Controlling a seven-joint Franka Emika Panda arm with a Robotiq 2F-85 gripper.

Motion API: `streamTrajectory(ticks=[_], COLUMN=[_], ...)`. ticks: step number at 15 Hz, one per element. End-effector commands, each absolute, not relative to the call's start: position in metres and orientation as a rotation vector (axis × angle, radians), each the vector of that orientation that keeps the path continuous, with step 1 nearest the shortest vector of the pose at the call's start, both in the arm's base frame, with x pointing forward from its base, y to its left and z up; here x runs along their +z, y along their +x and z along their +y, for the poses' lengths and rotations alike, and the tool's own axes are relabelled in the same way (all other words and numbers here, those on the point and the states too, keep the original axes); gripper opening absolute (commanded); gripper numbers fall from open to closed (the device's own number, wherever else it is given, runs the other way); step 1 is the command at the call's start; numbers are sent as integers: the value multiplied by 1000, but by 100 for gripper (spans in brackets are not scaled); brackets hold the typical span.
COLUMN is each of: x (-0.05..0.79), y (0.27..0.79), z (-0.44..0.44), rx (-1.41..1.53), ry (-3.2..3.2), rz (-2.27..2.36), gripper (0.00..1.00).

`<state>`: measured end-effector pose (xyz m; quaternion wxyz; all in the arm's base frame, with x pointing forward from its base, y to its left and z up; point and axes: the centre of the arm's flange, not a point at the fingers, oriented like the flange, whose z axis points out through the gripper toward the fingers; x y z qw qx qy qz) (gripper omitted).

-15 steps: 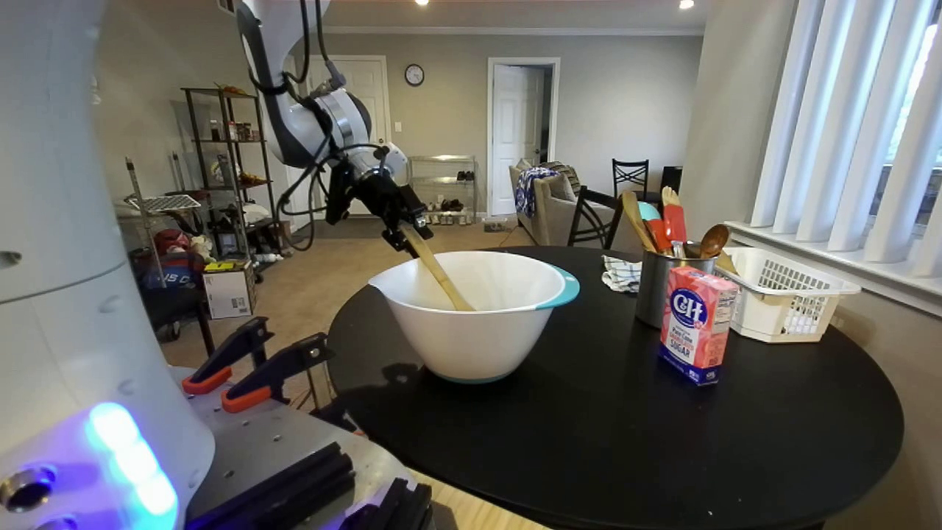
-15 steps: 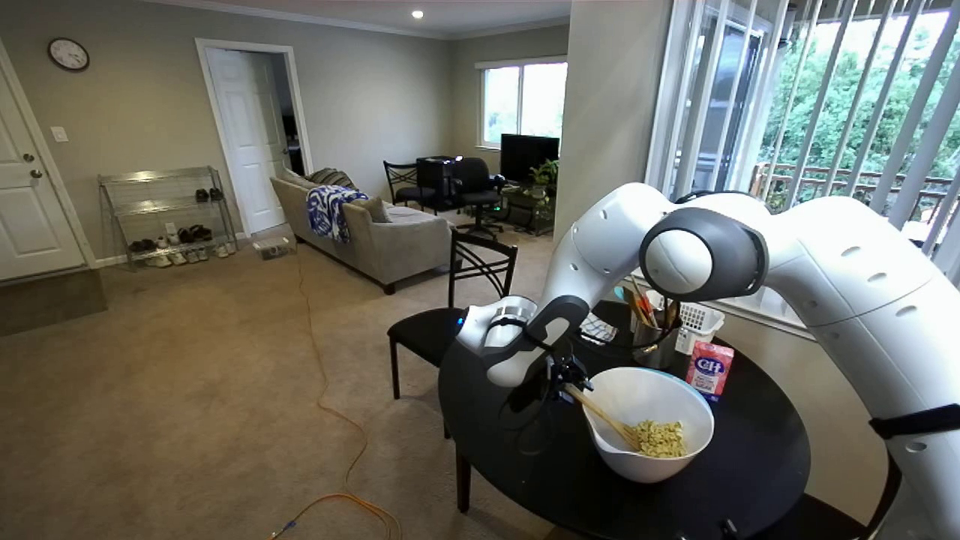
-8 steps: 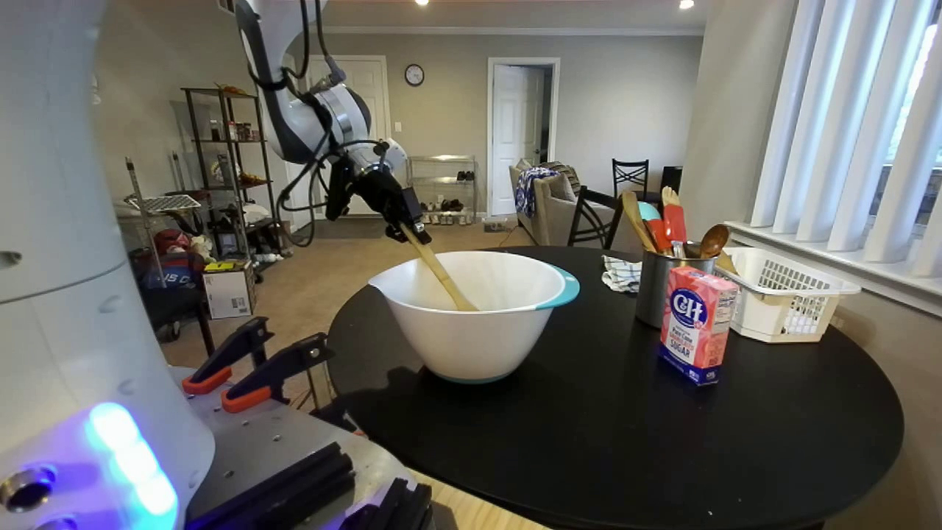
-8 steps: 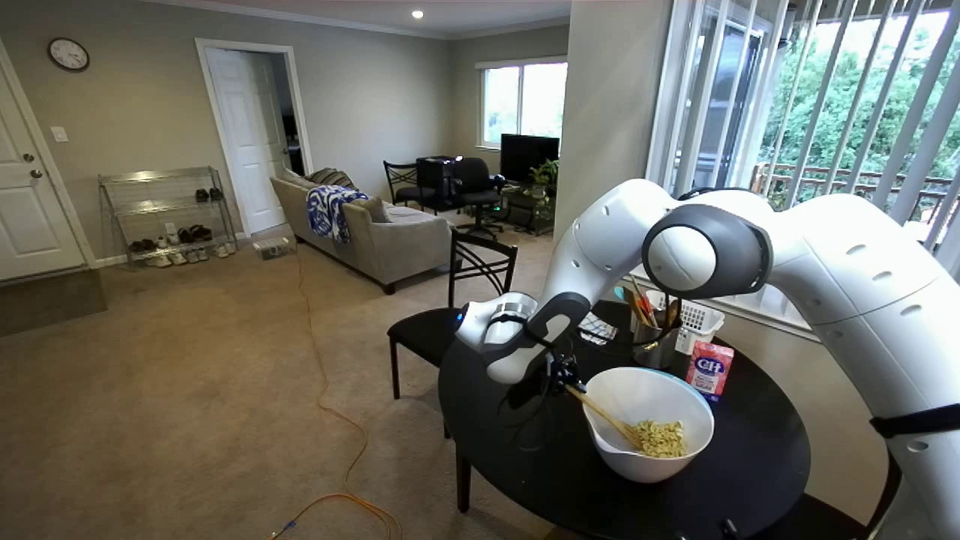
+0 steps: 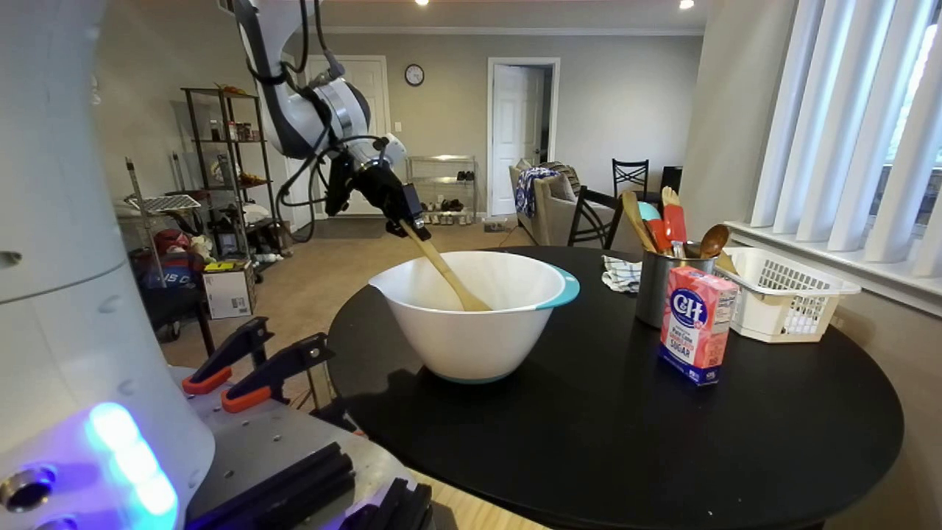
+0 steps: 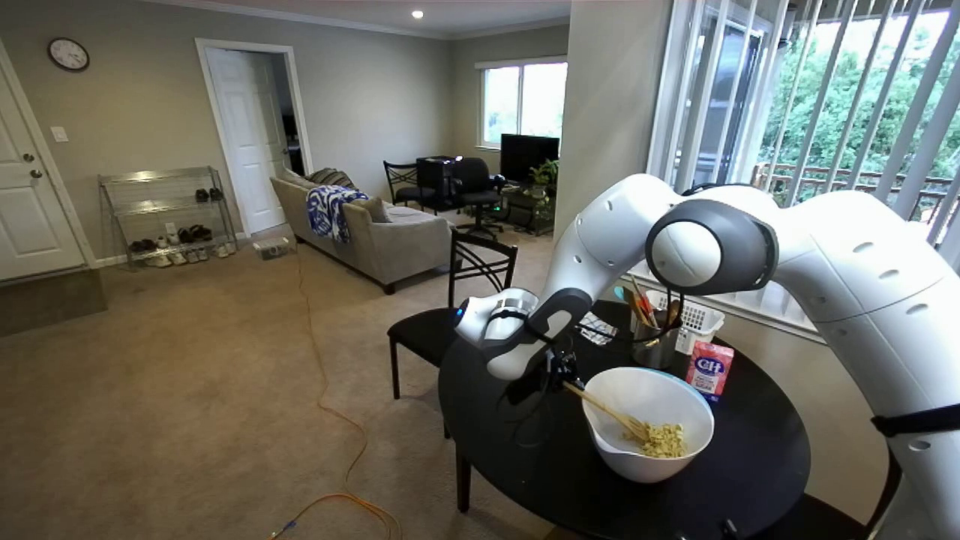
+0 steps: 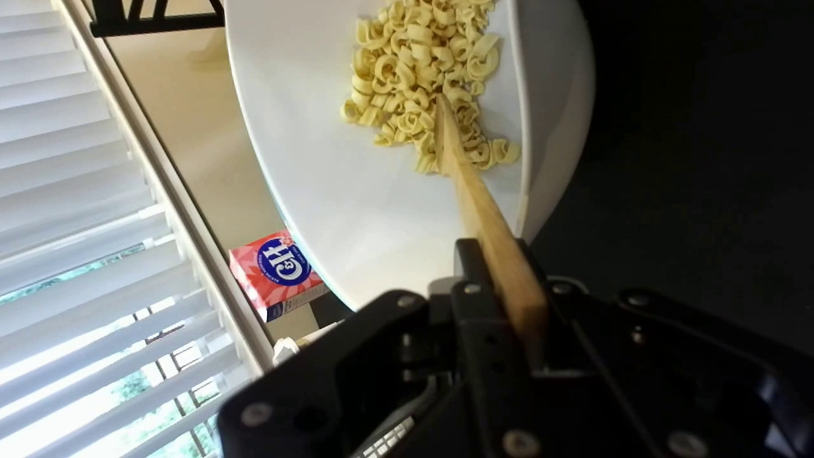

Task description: Use the wooden spoon to stir the contents in the white bowl.

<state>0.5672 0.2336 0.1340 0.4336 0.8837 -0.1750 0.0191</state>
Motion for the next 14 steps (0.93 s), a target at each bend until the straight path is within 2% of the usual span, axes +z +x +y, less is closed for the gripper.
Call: streamTrajectory(ticks=[1, 14], x=[148, 216], y=[558, 552], z=[222, 113], rx=[38, -5], ry=[2243, 2318], rz=[-476, -1147], gripper=[6, 6])
